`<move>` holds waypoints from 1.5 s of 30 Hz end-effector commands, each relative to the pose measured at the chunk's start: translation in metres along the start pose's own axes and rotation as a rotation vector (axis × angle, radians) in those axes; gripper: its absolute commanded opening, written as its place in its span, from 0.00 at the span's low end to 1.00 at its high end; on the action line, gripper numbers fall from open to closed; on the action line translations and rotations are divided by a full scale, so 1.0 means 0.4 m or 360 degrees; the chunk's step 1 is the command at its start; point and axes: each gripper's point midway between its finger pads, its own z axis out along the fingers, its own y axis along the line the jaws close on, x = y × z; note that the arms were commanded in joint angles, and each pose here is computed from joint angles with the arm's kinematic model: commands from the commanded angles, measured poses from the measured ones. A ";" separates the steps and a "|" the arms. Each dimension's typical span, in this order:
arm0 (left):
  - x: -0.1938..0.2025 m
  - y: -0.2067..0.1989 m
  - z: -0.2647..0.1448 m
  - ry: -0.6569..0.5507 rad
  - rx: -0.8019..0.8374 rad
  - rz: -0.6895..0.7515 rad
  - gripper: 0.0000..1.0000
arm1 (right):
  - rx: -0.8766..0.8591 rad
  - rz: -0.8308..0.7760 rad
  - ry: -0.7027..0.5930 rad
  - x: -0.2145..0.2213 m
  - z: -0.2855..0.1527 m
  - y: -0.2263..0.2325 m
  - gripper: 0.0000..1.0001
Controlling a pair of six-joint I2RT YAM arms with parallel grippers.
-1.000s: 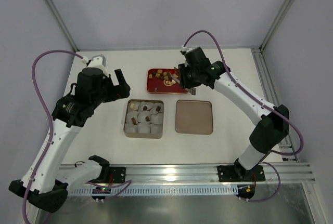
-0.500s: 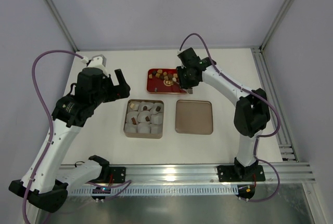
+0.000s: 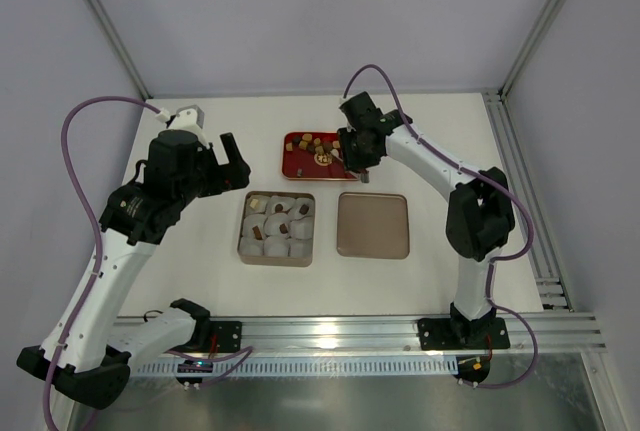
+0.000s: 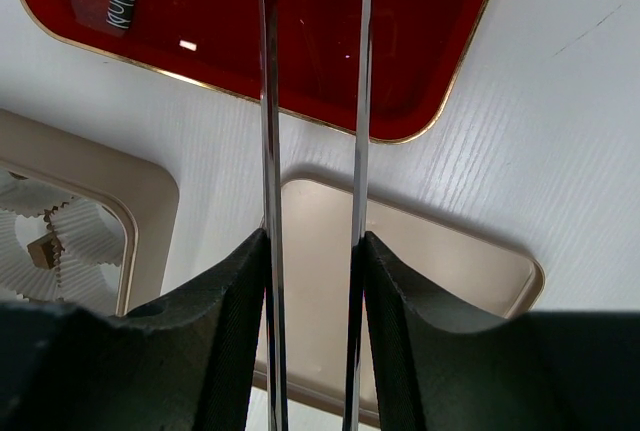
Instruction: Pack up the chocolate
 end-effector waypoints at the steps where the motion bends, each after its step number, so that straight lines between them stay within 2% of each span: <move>1: -0.030 -0.010 -0.012 -0.0058 0.0027 -0.0011 1.00 | -0.0033 -0.0016 -0.0081 -0.042 -0.023 0.014 0.43; 4: -0.030 -0.010 -0.013 -0.0055 0.0025 -0.0009 1.00 | -0.0033 -0.0024 -0.0073 -0.042 -0.025 0.014 0.39; 11: -0.028 -0.010 -0.011 -0.0055 0.0026 -0.0013 1.00 | -0.0034 -0.0037 -0.0060 -0.030 -0.036 0.011 0.39; 15: -0.030 -0.010 -0.012 -0.0060 0.0028 -0.0014 1.00 | -0.0048 -0.0035 -0.0069 -0.028 -0.051 0.011 0.43; 22: -0.029 -0.012 -0.009 -0.0057 0.0032 -0.0019 1.00 | -0.0051 -0.0042 -0.0061 -0.019 -0.055 0.011 0.43; 34: -0.027 -0.011 -0.011 -0.0057 0.0032 -0.0019 1.00 | -0.0078 -0.0046 -0.0035 -0.003 -0.057 0.014 0.36; 45: -0.028 -0.014 -0.010 -0.0057 0.0038 -0.0027 1.00 | -0.0106 -0.0038 -0.0136 -0.034 -0.130 0.008 0.34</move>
